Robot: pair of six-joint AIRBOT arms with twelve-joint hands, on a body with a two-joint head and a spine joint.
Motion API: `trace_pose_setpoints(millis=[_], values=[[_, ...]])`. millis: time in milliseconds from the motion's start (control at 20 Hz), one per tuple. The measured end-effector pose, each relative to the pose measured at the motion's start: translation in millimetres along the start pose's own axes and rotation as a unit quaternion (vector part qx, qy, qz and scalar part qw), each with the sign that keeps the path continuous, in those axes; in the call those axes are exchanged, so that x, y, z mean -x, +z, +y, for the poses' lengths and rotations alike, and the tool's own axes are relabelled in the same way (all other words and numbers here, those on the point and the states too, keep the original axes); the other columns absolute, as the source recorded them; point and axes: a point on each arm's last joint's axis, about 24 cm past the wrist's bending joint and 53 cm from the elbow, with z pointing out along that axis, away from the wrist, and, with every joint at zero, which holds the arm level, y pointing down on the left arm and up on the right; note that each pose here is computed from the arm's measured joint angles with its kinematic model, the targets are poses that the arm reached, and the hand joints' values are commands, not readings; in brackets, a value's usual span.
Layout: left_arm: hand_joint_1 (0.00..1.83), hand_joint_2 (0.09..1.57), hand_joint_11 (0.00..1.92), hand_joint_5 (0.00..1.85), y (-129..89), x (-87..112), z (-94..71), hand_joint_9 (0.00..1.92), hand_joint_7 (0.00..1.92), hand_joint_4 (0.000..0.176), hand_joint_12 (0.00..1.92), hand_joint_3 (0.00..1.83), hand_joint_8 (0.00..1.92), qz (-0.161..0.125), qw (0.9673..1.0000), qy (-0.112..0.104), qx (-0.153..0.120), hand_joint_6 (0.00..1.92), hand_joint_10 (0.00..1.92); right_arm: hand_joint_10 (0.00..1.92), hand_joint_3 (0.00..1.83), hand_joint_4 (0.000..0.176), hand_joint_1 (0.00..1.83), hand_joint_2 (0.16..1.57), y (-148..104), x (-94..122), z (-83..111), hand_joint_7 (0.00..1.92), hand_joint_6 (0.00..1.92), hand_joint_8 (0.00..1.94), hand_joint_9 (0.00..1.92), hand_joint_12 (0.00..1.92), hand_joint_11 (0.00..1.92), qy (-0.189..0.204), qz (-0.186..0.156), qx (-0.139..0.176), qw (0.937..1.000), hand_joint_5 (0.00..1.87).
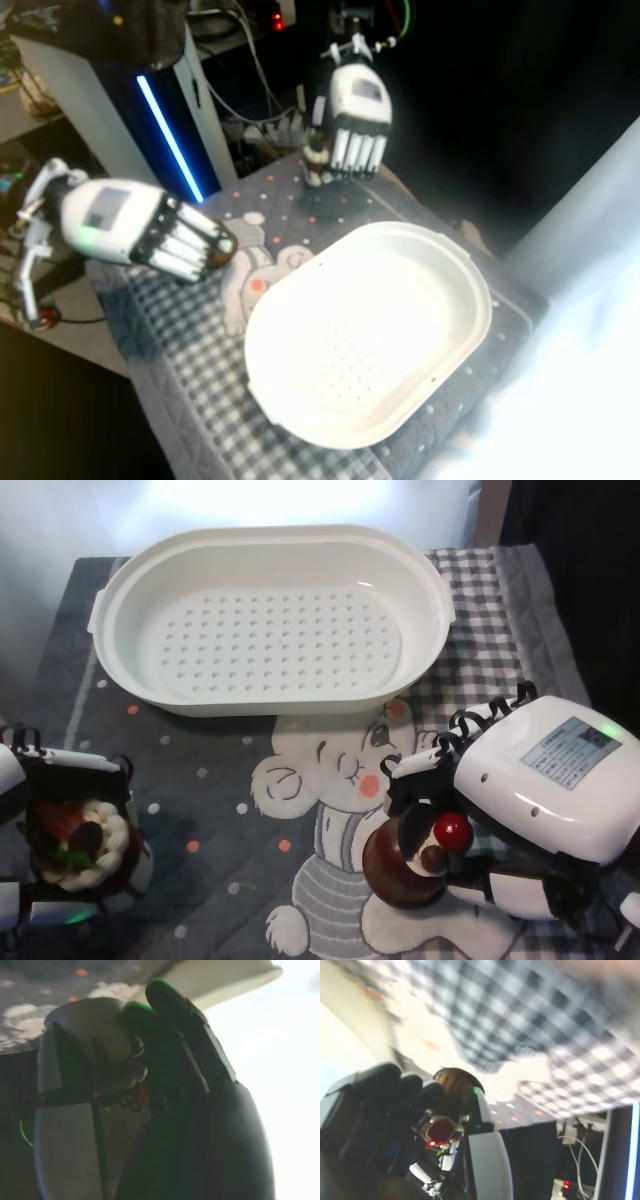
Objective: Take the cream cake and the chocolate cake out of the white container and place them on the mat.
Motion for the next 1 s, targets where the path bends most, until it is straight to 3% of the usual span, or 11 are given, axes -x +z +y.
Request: trace_pose_setpoints(millis=[50,100,150,250,350,450,600,650,800,850,1000], values=[[1.19,1.25,0.25,0.63,1.6,-4.6,4.6,0.57,0.81,0.0,1.54,0.0,1.35,0.005,1.0,-0.007,0.004,1.36,1.16,1.13,0.01,0.0,1.24,1.1,-0.1,1.9,-0.1,1.06,1.06,0.93,0.82,1.54,0.61,0.0,-0.003,0.0,1.0,0.93],[0.93,1.17,0.07,0.51,3.6,-8.4,7.9,0.39,0.56,0.0,1.44,0.0,0.66,0.009,0.9999,-0.011,0.007,0.7,0.79,1.09,0.0,0.0,1.23,1.04,-0.1,3.6,0.0,0.82,0.82,0.87,0.67,1.55,0.45,0.001,-0.007,0.0,1.0,0.73],[0.93,1.17,0.07,0.51,4.7,-10.8,10.9,0.39,0.56,0.0,1.44,0.0,0.66,0.013,0.9998,-0.013,0.01,0.7,0.79,1.09,0.0,0.0,1.23,1.04,-0.1,3.7,0.2,0.82,0.82,0.87,0.67,1.55,0.45,0.001,-0.007,0.001,1.0,0.73],[0.79,1.05,0.0,0.43,7.6,-20.6,18.7,0.24,0.36,0.056,1.22,0.0,0.07,0.025,0.9992,-0.022,0.022,0.11,0.33,0.98,0.0,0.0,1.09,0.99,-0.1,3.1,0.1,0.55,0.44,0.65,0.4,1.6,0.12,0.001,-0.006,0.0,1.0,0.58],[0.73,0.99,0.0,0.27,9.1,-25.3,21.7,0.1,0.13,0.108,0.76,0.0,0.0,0.031,0.9989,-0.026,0.026,0.01,0.08,0.87,0.0,0.0,0.94,0.97,-0.7,3.9,0.5,0.43,0.16,0.33,0.2,1.57,0.0,0.0,-0.006,0.0,1.0,0.48],[0.69,0.95,0.0,0.16,10.2,-27.2,27.1,0.04,0.03,0.128,0.55,0.0,0.0,0.033,0.9984,-0.03,0.033,0.0,0.02,0.88,0.0,0.0,0.91,0.93,-1.0,5.1,1.6,0.41,0.05,0.18,0.11,1.58,0.0,-0.001,-0.008,0.002,1.0,0.46],[0.6,0.89,0.0,0.08,11.1,-26.5,33.5,0.05,0.02,0.133,0.66,0.0,0.0,0.032,0.998,-0.034,0.042,0.01,0.01,0.97,0.0,0.0,0.82,0.87,-1.3,5.8,1.2,0.37,0.01,0.13,0.03,1.61,0.0,-0.002,-0.008,0.002,1.0,0.41],[0.58,0.88,0.0,0.08,11.1,-26.7,33.2,0.05,0.03,0.133,0.68,0.0,0.0,0.032,0.998,-0.034,0.042,0.01,0.01,1.0,0.0,0.0,0.8,0.87,-1.5,6.6,1.1,0.37,0.01,0.13,0.02,1.59,0.0,-0.003,-0.009,0.001,1.0,0.41],[0.5,0.89,0.0,0.23,11.3,-23.5,32.1,0.19,0.16,0.052,0.9,0.0,0.01,0.025,0.9983,-0.035,0.04,0.02,0.03,1.08,0.0,0.0,0.69,0.91,-2.3,8.8,0.9,0.4,0.01,0.24,0.07,1.68,0.0,-0.005,-0.011,0.001,0.9999,0.42],[0.45,0.96,0.0,0.33,10.9,-18.2,31.2,0.29,0.26,0.0,1.09,0.01,0.03,0.015,0.9984,-0.038,0.039,0.03,0.05,1.09,0.0,0.0,0.69,0.91,-3.1,10.8,1.7,0.41,0.04,0.4,0.15,1.65,0.0,-0.005,-0.013,0.001,0.9999,0.45],[0.44,1.05,0.22,0.57,4.0,23.2,25.5,0.62,0.61,0.0,1.25,0.0,0.02,-0.047,0.9983,-0.022,0.025,0.02,0.08,1.25,0.01,0.0,0.62,0.97,-8.2,40.2,2.1,0.39,0.29,1.06,0.36,1.52,0.2,-0.018,-0.057,0.005,0.9982,0.54]])
